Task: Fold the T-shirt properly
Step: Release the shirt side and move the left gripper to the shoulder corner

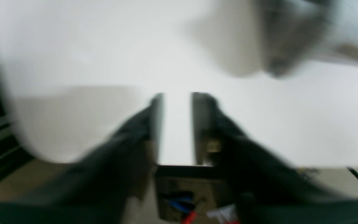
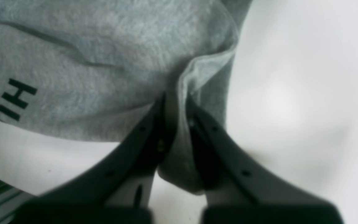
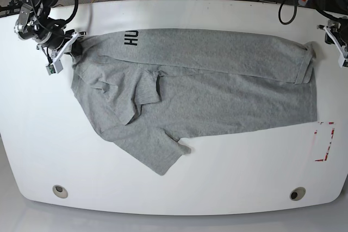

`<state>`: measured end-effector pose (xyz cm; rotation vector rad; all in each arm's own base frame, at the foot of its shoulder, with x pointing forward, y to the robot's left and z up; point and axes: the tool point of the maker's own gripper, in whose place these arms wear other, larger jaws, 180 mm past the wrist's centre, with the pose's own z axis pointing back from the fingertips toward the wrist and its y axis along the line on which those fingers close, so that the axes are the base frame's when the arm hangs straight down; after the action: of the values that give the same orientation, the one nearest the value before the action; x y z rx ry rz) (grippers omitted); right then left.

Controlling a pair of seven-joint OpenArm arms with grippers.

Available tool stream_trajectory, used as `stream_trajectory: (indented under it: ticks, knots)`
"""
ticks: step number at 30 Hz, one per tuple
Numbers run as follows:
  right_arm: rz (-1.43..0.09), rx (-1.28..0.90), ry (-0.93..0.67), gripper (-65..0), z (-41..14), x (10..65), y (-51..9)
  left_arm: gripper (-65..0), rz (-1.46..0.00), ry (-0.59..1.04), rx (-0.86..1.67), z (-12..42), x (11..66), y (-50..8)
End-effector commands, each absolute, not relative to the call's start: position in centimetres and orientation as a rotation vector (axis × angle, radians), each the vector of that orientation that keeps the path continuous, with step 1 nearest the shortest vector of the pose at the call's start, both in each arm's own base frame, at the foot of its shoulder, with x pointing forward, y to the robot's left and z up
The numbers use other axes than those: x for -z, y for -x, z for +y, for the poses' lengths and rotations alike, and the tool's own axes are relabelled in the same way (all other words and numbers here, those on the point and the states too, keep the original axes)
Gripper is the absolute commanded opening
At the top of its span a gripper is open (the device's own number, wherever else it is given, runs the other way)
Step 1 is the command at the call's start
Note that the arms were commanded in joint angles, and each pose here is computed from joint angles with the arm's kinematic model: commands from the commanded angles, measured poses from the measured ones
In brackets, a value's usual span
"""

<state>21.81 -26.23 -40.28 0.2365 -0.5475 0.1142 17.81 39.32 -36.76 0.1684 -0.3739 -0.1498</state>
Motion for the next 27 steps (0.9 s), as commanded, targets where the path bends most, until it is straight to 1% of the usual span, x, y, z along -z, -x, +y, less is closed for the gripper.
stream_trajectory:
  ticks: [1, 2, 3, 5, 9, 17, 25, 26, 27]
  knots:
    - [-0.596, -0.130, -0.222, -65.0, -26.7, 39.0, -22.9, -31.0, -0.452, -0.189, 0.184, 39.2, 34.2, -19.4]
    - [-0.596, -0.130, -0.222, -65.0, -26.7, 39.0, -22.9, -27.2, -0.468, -0.169, 0.190, 38.5, 34.2, -19.6]
    - [-0.596, -0.130, -0.222, -65.0, -26.7, 39.0, -22.9, -25.0, -0.474, -0.151, 0.197, 37.8, 34.4, -19.7]
    - [-0.596, -0.130, -0.222, -65.0, -26.7, 39.0, -22.9, -23.2, -0.499, -0.113, 0.219, 36.3, 34.4, -20.0]
    - [-0.596, -0.130, -0.222, -65.0, -26.7, 39.0, -22.9, -23.1, -0.512, -0.039, 0.275, 33.7, 34.9, -20.8]
    - [-0.593, -0.128, -0.222, -65.0, -26.8, 39.1, -22.7, -23.3, -0.508, 0.005, 0.308, 32.1, 35.8, -21.7]
    - [-0.593, -0.128, -0.222, -65.0, -26.8, 39.1, -22.7, -23.8, -0.530, 0.030, 0.253, 32.9, 36.1, -23.6]
    - [-0.593, -0.128, -0.222, -65.0, -26.8, 39.1, -22.7, -24.2, -0.525, 0.022, 0.244, 33.2, 36.2, -23.6]
    - [-0.592, -0.127, -0.222, -65.0, -26.8, 39.1, -22.7, -26.1, -0.517, 0.000, 0.223, 34.1, 36.2, -23.6]
